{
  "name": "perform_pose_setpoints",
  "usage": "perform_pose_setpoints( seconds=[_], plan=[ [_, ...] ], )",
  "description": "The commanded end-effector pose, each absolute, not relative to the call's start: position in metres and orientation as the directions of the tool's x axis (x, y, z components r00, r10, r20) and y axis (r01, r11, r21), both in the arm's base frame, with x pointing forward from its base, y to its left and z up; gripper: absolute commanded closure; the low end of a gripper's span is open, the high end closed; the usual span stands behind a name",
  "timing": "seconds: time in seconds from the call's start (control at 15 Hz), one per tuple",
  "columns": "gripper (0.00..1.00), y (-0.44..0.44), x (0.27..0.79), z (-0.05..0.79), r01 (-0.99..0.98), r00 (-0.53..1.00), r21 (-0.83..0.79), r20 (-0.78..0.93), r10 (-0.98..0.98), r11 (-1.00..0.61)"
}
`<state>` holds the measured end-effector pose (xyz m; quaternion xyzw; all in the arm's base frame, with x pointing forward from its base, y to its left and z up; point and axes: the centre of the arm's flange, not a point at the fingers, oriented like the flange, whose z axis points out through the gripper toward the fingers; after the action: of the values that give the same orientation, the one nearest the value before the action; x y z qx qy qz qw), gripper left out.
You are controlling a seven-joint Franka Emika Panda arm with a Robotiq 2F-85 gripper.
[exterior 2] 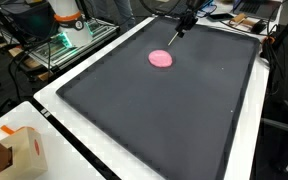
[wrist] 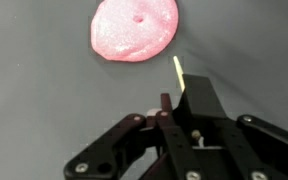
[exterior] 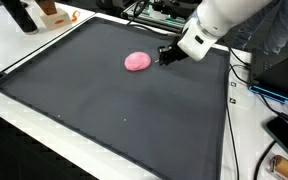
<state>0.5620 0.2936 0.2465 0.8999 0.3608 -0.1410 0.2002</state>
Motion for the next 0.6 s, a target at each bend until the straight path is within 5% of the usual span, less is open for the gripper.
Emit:
perform_pose_setpoints(
  seconds=[0.0, 0.53],
  plan=[
    [0.94, 0.3025, 0.5675, 0.2350, 0.699, 0.703, 0.288, -0.444, 0.556, -0.654],
    [0.94, 0.3052, 0.5694, 0.2256, 0.701, 0.692, 0.276, -0.487, 0.533, -0.658]
  ],
)
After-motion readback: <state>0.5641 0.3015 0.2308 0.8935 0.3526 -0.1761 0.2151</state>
